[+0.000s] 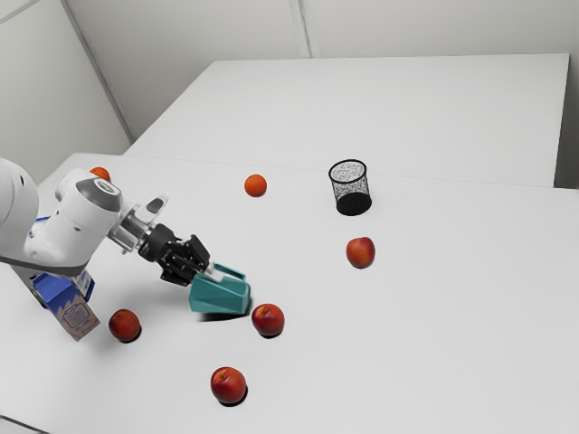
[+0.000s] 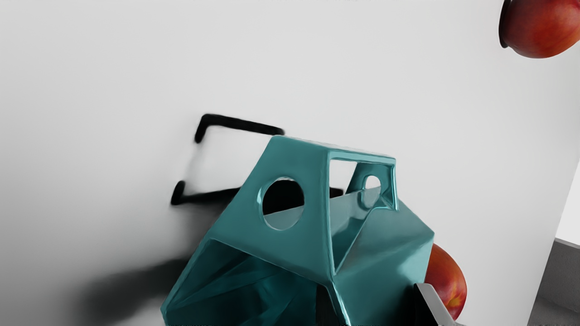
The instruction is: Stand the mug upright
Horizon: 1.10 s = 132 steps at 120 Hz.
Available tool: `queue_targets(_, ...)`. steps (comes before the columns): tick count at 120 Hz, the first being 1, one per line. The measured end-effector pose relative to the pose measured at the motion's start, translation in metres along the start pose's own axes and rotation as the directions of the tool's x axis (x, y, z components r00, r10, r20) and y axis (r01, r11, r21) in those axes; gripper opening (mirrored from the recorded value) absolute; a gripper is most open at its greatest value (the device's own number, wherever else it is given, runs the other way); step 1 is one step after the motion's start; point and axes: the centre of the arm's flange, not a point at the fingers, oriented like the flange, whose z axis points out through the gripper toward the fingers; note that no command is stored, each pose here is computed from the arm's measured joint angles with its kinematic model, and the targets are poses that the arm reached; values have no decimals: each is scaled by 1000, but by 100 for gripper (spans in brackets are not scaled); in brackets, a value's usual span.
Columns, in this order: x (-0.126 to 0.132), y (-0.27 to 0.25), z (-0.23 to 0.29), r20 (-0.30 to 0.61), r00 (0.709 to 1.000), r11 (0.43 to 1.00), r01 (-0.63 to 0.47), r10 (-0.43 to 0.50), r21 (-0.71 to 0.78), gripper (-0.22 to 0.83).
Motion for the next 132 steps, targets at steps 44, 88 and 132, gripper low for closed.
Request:
queue_targets(44, -1, 12, -2, -20, 1000, 997, -22, 21, -68, -13)
queue_targets(88, -6, 38, -17, -26, 994, 993, -103, 102, -60, -16)
queue_targets(132, -6, 72, -28, 13, 969, 943, -245, 249, 224, -16)
